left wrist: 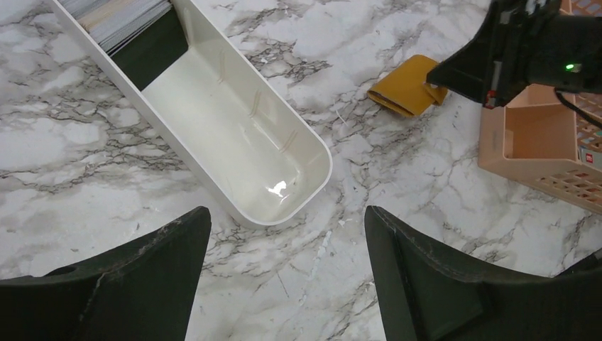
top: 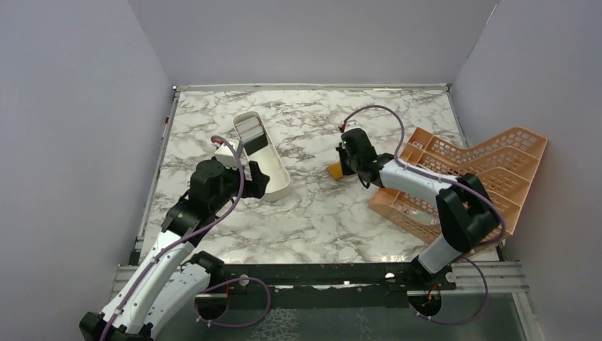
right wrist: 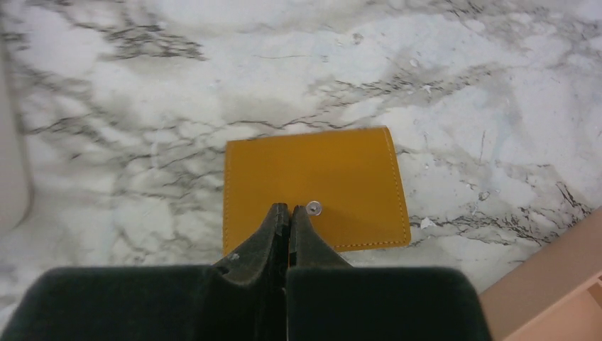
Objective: Put the credit cards into the card holder
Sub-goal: Pick up the card holder from the center of the board, then place the card holder at the center of the board.
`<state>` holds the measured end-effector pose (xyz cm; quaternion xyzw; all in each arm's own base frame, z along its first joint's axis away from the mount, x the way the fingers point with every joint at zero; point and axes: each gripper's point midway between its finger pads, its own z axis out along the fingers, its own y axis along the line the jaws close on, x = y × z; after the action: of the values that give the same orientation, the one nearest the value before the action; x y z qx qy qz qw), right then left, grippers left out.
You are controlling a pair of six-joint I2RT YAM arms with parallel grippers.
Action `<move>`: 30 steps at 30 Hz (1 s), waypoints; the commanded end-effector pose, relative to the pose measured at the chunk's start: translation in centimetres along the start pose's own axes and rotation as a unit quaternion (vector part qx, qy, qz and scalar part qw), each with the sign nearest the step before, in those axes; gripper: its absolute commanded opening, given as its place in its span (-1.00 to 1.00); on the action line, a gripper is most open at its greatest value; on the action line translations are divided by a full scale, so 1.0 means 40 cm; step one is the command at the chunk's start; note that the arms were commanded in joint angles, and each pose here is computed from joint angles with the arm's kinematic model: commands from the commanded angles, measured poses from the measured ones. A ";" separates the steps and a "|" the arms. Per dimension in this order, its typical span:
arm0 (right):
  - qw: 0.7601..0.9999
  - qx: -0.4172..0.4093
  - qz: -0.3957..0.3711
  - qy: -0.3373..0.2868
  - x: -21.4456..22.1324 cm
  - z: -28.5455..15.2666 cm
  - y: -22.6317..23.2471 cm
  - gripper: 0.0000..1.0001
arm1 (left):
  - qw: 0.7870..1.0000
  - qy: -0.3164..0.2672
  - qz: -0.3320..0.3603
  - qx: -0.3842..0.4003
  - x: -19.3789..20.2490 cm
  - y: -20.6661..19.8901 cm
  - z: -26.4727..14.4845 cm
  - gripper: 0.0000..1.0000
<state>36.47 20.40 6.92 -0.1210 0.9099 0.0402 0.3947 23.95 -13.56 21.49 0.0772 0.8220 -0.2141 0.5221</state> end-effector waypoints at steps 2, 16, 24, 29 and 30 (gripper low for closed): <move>0.990 -0.128 -0.039 -0.036 -0.044 -0.142 0.096 -0.98 | 0.998 0.019 -0.027 0.050 -0.018 -0.057 0.012 0.59; 0.910 -0.395 -0.031 -0.120 -0.042 -0.414 0.251 -0.98 | 0.951 0.129 -0.122 0.254 0.070 -0.238 0.056 0.38; 0.879 -0.459 0.043 -0.121 0.001 -0.471 0.279 -0.98 | 0.950 0.139 -0.143 0.242 0.100 -0.229 0.070 0.15; 0.880 -0.462 0.066 -0.088 0.094 -0.444 0.273 -0.98 | 0.949 0.154 -0.149 0.233 0.137 -0.226 0.071 0.08; 0.881 -0.460 0.068 -0.082 0.110 -0.440 0.270 -0.98 | 0.948 0.160 -0.152 0.230 0.148 -0.228 0.073 0.08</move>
<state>19.82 26.95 15.88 -0.2325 0.7691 0.4596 0.3783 21.24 -22.97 17.95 0.1016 0.8286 -0.4467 0.3218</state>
